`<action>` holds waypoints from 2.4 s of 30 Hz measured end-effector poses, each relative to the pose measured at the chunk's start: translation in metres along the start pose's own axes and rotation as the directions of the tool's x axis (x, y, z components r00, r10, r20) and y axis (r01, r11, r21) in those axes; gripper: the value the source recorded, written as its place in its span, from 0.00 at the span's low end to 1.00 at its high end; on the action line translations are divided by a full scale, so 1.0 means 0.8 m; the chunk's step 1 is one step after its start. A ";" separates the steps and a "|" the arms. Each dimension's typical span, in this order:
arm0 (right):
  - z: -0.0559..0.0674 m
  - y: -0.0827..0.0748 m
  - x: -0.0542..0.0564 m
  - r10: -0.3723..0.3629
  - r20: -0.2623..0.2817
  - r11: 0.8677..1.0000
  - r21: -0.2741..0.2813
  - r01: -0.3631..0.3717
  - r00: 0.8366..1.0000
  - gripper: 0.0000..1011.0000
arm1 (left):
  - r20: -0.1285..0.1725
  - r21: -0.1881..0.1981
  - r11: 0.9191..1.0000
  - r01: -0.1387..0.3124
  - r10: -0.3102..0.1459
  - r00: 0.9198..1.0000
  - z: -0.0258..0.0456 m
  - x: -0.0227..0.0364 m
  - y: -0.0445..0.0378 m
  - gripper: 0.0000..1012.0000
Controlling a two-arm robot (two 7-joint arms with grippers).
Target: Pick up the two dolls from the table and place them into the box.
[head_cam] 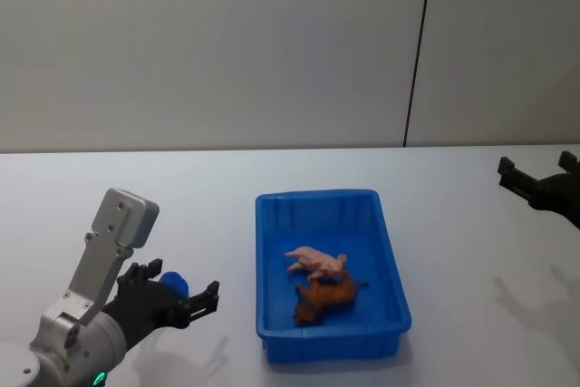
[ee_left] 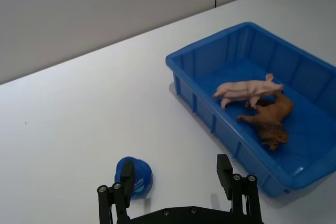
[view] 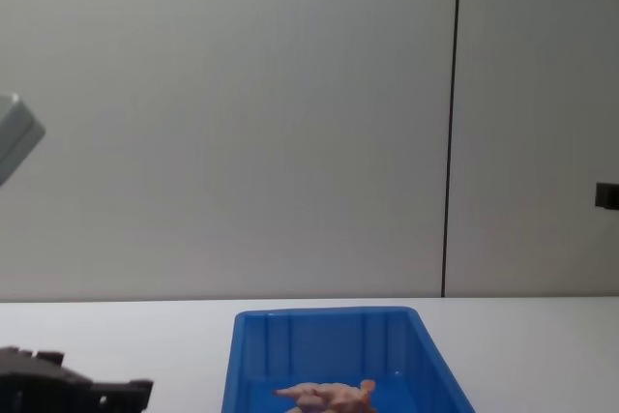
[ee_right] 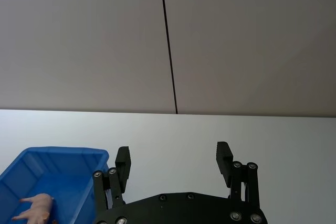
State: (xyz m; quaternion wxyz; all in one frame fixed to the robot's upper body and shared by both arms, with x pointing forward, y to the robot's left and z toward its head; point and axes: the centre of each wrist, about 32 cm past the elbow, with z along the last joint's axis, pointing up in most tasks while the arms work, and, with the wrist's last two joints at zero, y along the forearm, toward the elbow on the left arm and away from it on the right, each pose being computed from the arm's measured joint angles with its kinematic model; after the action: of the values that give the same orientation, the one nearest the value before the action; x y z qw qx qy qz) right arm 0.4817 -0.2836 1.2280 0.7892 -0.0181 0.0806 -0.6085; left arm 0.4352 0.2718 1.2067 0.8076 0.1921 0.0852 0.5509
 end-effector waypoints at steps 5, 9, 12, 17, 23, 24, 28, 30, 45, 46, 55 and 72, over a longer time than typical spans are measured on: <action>0.000 0.000 0.000 0.000 0.000 1.000 0.000 0.000 1.000 0.99 | -0.005 0.028 0.999 -0.016 0.016 1.000 -0.0040 0.0032 -0.003 0.99; 0.000 0.000 0.000 0.000 0.000 1.000 0.000 0.000 1.000 0.99 | -0.013 0.052 0.998 -0.032 0.033 0.999 -0.0088 0.0079 -0.009 0.99; 0.000 0.000 0.000 0.000 0.000 1.000 0.000 0.000 1.000 0.99 | -0.017 0.059 0.997 -0.039 0.040 0.999 -0.0104 0.0100 -0.012 0.99; 0.000 0.000 0.000 0.000 0.000 1.000 0.000 0.000 1.000 0.99 | -0.026 0.069 0.996 -0.052 0.054 0.998 -0.0132 0.0155 -0.019 0.99; 0.000 0.000 0.000 0.000 0.000 1.000 0.000 0.000 1.000 0.99 | -0.038 0.074 0.995 -0.061 0.064 0.997 -0.0139 0.0214 -0.031 0.99; 0.000 0.000 0.000 0.000 0.000 1.000 0.000 0.000 1.000 0.99 | -0.039 0.075 0.995 -0.061 0.064 0.997 -0.0139 0.0218 -0.032 0.99; 0.000 0.000 0.000 0.000 0.000 1.000 0.000 0.000 1.000 0.99 | -0.046 0.080 0.995 -0.068 0.072 0.996 -0.0138 0.0250 -0.039 0.99; 0.000 0.000 0.000 0.000 0.000 1.000 0.000 0.000 1.000 0.99 | -0.050 0.083 0.994 -0.072 0.076 0.996 -0.0139 0.0270 -0.044 0.99; 0.000 0.000 0.000 0.000 0.000 1.000 0.000 0.000 1.000 0.99 | -0.054 0.127 0.989 -0.070 0.077 0.996 -0.0150 0.0387 -0.071 0.99; 0.000 0.000 0.000 0.000 0.000 1.000 0.000 0.000 1.000 0.99 | -0.054 0.129 0.989 -0.070 0.077 0.996 -0.0150 0.0391 -0.072 0.99; 0.000 0.000 0.000 0.000 0.000 1.000 0.000 0.000 1.000 0.99 | -0.056 0.152 0.986 -0.074 0.083 0.995 -0.0153 0.0445 -0.083 0.99; 0.000 0.000 0.000 0.000 0.000 1.000 0.000 0.000 1.000 0.99 | -0.061 0.173 0.981 -0.082 0.094 0.994 -0.0153 0.0502 -0.095 0.87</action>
State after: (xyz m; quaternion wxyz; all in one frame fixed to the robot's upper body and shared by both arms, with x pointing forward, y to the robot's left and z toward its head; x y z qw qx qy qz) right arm 0.4817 -0.2837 1.2279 0.7892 -0.0181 0.0807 -0.6085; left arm 0.5110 0.2874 1.1679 0.7596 0.2451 0.1510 0.5832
